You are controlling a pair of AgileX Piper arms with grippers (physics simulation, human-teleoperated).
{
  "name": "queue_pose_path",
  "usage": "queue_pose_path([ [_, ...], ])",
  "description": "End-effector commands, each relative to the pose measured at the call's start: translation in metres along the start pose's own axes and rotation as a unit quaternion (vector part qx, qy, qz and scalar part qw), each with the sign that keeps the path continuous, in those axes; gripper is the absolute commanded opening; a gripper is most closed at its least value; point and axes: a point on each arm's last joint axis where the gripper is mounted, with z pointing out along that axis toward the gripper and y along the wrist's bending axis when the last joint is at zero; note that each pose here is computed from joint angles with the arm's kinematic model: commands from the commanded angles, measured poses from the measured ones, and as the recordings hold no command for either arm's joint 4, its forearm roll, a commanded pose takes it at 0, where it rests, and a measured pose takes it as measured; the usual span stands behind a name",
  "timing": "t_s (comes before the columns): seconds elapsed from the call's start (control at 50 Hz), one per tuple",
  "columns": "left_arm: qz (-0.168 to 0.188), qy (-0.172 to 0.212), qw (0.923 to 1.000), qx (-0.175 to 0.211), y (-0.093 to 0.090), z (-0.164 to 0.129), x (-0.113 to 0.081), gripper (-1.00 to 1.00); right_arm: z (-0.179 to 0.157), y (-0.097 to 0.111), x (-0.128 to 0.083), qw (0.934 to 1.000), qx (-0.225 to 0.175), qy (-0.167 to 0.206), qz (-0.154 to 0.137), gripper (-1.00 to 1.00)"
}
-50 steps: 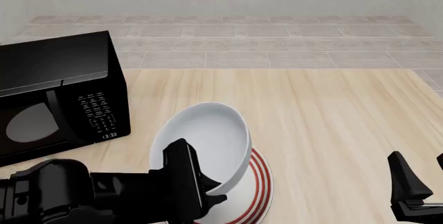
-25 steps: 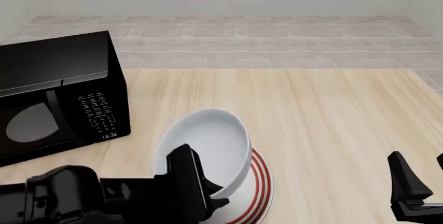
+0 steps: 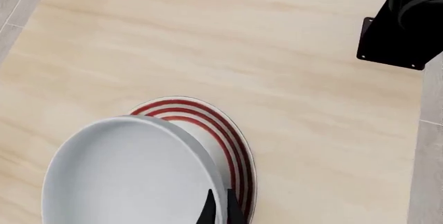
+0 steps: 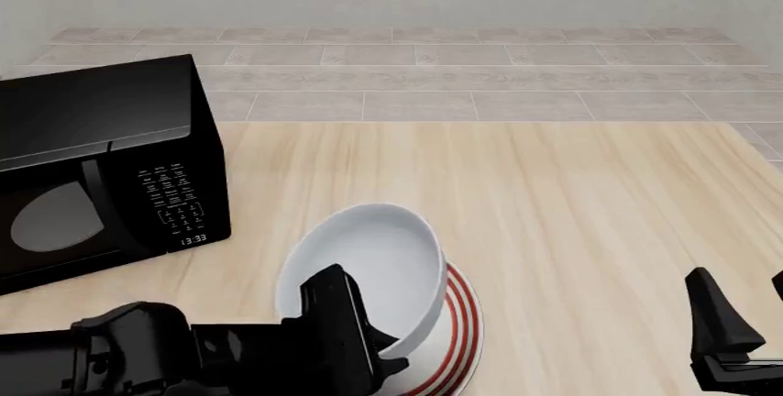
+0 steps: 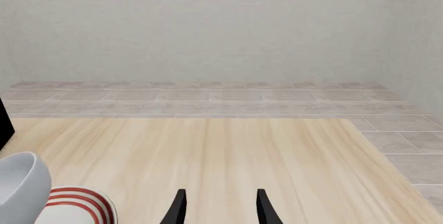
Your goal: Pick up the white bowl and put it on the plate.
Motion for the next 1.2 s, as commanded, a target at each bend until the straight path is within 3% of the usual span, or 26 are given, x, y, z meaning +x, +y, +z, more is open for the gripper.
queue_pose_path([
  [0.02, 0.016, 0.001, 0.9999, -0.001, -0.001, 0.005, 0.002, -1.00, 0.000, 0.000, 0.000, 1.0000, 0.000, 0.000, 0.000, 1.00],
  [1.2, 0.010, 0.025, 0.9995, 0.013, -0.010, 0.029, 0.016, -1.00, 0.000, 0.000, 0.000, 1.0000, 0.000, 0.000, 0.000, 1.00],
])
